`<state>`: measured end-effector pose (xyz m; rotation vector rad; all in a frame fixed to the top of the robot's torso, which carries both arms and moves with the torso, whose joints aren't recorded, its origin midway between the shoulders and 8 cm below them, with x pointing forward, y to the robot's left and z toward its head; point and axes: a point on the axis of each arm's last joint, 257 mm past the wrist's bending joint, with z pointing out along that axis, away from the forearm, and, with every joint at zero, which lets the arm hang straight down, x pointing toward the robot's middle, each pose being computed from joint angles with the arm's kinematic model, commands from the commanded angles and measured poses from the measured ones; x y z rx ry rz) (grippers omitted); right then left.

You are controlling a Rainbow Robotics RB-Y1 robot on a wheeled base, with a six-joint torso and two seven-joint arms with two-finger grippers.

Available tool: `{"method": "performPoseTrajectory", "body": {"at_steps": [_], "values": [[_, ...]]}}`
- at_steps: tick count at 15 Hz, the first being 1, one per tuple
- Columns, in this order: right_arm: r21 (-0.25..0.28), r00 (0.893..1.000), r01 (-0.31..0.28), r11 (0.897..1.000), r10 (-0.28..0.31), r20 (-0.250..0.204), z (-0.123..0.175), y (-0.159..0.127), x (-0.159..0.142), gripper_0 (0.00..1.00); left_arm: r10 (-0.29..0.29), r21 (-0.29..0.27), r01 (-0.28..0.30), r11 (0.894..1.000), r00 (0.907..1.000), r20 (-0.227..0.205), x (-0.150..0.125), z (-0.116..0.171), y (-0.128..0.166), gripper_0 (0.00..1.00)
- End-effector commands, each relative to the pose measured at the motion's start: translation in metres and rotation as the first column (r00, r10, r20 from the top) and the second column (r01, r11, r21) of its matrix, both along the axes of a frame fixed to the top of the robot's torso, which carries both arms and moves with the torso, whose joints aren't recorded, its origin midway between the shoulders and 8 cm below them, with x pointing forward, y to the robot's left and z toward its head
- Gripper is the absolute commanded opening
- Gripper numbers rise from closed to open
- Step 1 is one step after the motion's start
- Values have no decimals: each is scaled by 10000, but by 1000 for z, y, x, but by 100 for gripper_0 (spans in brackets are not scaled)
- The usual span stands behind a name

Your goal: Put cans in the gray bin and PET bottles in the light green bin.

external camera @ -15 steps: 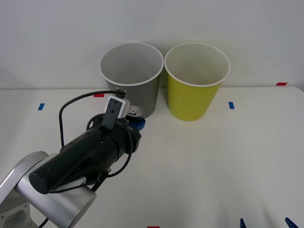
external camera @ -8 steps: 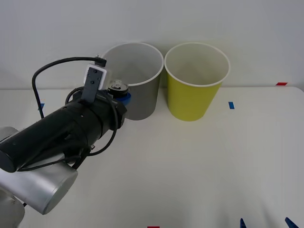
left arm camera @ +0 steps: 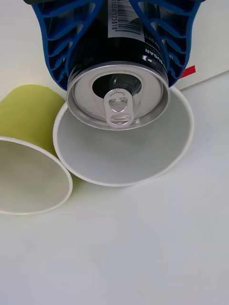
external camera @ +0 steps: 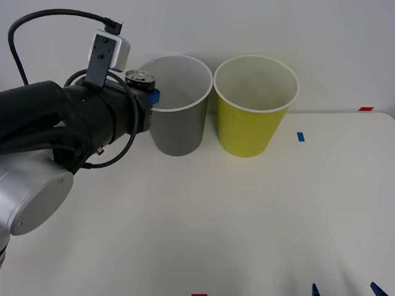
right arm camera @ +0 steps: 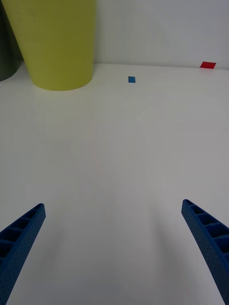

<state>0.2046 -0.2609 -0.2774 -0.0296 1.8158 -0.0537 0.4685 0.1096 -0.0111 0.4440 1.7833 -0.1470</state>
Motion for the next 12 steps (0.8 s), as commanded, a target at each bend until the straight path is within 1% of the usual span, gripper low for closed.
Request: {"method": "performPoseTrajectory", "body": {"at_steps": [1,3,6,7,9,11,12], "values": [[0,10000,0,10000,0,0,0,0,0,100,-179,-608,193,9980,9996,224,23,25,-4,0],[0,10000,0,10000,0,0,0,0,0,100,-139,-666,159,9977,9995,295,39,31,-5,0],[0,10000,0,10000,0,0,0,0,0,100,-310,-1237,392,9915,9972,679,59,40,-17,0],[0,10000,0,10000,0,0,0,0,0,100,-437,-1385,547,9888,9957,814,65,42,-23,0],[0,10000,0,10000,0,0,0,0,0,100,-571,-1440,721,9870,9928,1056,81,42,-34,0],[0,10000,0,10000,0,0,0,0,0,100,-782,-1577,997,9824,9875,1370,98,42,-48,0],[0,10000,0,10000,0,0,0,0,0,100,-843,-1607,1076,9811,9857,1458,103,41,-52,0]]}}
